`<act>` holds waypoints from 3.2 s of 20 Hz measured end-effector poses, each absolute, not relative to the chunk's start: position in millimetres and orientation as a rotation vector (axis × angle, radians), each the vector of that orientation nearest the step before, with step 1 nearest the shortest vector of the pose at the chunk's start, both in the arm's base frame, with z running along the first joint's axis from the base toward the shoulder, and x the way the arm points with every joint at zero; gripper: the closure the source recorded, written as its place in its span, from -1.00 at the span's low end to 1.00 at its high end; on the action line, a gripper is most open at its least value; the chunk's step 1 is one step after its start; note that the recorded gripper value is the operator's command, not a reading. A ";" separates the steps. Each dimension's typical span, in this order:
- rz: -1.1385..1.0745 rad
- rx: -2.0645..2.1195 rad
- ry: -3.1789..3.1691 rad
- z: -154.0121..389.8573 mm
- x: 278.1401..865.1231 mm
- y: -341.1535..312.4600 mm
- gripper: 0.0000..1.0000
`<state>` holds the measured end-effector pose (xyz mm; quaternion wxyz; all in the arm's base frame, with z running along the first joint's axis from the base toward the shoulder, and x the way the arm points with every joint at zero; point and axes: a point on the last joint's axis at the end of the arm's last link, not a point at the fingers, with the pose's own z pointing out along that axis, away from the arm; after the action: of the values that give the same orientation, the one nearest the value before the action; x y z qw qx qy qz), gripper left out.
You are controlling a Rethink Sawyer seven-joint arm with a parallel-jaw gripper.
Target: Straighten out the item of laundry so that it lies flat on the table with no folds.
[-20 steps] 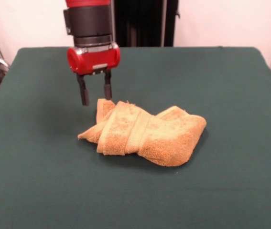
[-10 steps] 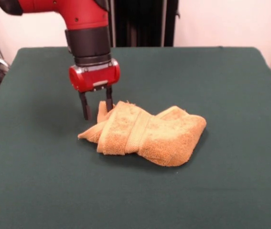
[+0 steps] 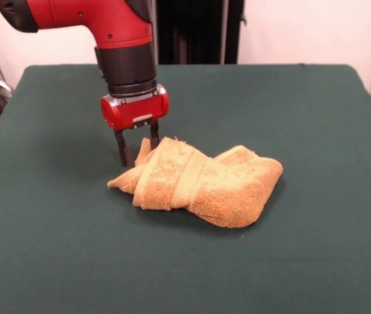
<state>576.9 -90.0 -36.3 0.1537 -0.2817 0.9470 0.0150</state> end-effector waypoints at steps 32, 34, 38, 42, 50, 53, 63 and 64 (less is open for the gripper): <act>0.185 -0.705 2.941 -42.2 551.4 -117.5 -1.00; 0.211 -0.680 2.937 -42.7 551.2 -119.6 -1.00; 0.270 -0.622 2.921 -42.2 551.3 -124.6 -1.00; 0.333 -0.571 2.897 -42.5 549.7 -129.8 -1.00; 0.457 -0.507 2.829 -44.3 546.8 -139.7 -1.00; 0.490 -0.520 2.797 -45.4 545.6 -142.3 -1.00; 0.552 -0.573 2.714 -48.1 544.7 -143.3 -1.00; 0.555 -0.574 2.709 -48.2 544.8 -143.1 -1.00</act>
<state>544.8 -143.1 -48.2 0.1578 -0.2008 0.9472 0.1940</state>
